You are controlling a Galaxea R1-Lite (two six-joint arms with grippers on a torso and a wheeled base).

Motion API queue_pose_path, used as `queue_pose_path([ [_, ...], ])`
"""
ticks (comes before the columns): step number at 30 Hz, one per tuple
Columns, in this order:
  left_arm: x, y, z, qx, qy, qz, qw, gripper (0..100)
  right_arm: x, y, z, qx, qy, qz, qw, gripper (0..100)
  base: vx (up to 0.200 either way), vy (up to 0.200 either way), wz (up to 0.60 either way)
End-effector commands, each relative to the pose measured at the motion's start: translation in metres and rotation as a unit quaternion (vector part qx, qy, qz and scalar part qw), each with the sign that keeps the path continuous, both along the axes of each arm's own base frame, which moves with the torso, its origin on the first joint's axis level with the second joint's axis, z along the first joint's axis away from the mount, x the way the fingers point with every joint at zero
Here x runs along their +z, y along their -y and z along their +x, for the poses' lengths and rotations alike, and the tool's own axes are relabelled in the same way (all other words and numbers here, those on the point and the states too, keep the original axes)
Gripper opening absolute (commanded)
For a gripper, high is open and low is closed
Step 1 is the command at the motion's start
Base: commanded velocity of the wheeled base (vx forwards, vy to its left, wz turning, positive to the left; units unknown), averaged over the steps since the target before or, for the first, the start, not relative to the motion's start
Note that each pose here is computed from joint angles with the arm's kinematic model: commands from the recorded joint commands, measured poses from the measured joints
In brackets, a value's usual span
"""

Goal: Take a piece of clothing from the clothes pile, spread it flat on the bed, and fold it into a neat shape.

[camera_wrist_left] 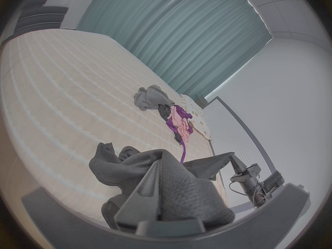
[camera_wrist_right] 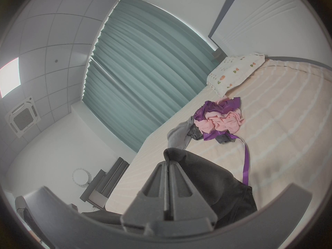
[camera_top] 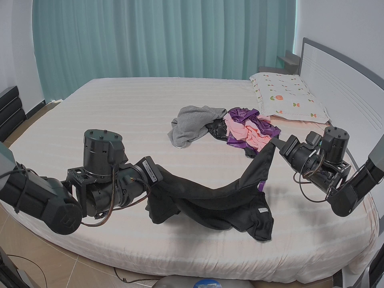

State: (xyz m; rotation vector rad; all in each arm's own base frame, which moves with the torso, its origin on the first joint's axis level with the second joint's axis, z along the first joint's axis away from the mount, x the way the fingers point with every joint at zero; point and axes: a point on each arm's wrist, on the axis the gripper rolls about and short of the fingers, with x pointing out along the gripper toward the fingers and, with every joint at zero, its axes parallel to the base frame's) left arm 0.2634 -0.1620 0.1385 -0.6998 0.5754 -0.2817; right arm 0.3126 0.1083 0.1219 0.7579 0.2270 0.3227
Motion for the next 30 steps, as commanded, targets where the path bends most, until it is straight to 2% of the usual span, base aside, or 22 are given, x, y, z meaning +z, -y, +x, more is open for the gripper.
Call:
queue_pose_path([
  [1,-0.007,-0.007,-0.009,0.001,-0.005,0.001,1.0000,0,-0.019,-0.003,0.004,-0.001,-0.030,-0.004,0.9995,0,0.000,0.000,0.00],
  [6,-0.015,-0.010,-0.011,0.008,-0.006,-0.007,0.9999,0,-0.016,-0.006,0.003,0.001,-0.010,0.012,0.9999,0,-0.160,0.000,0.00],
  [11,-0.020,-0.015,-0.013,0.017,-0.016,-0.015,0.9996,0,-0.018,-0.006,-0.003,0.000,-0.014,0.010,0.9999,0,-0.200,0.000,0.00],
  [19,-0.025,-0.019,-0.015,0.024,-0.007,-0.017,0.9995,0,-0.019,-0.010,-0.008,0.004,-0.016,0.010,0.9998,0,0.000,0.000,0.00],
  [23,-0.022,-0.027,-0.006,0.045,0.006,-0.027,0.9986,0,-0.021,-0.011,-0.011,0.004,-0.020,0.006,0.9998,0,0.000,0.000,0.00],
  [30,-0.020,-0.036,-0.004,0.064,0.002,-0.042,0.9971,0,-0.015,-0.015,-0.018,-0.004,-0.014,0.007,0.9999,0,0.000,0.200,0.00],
])
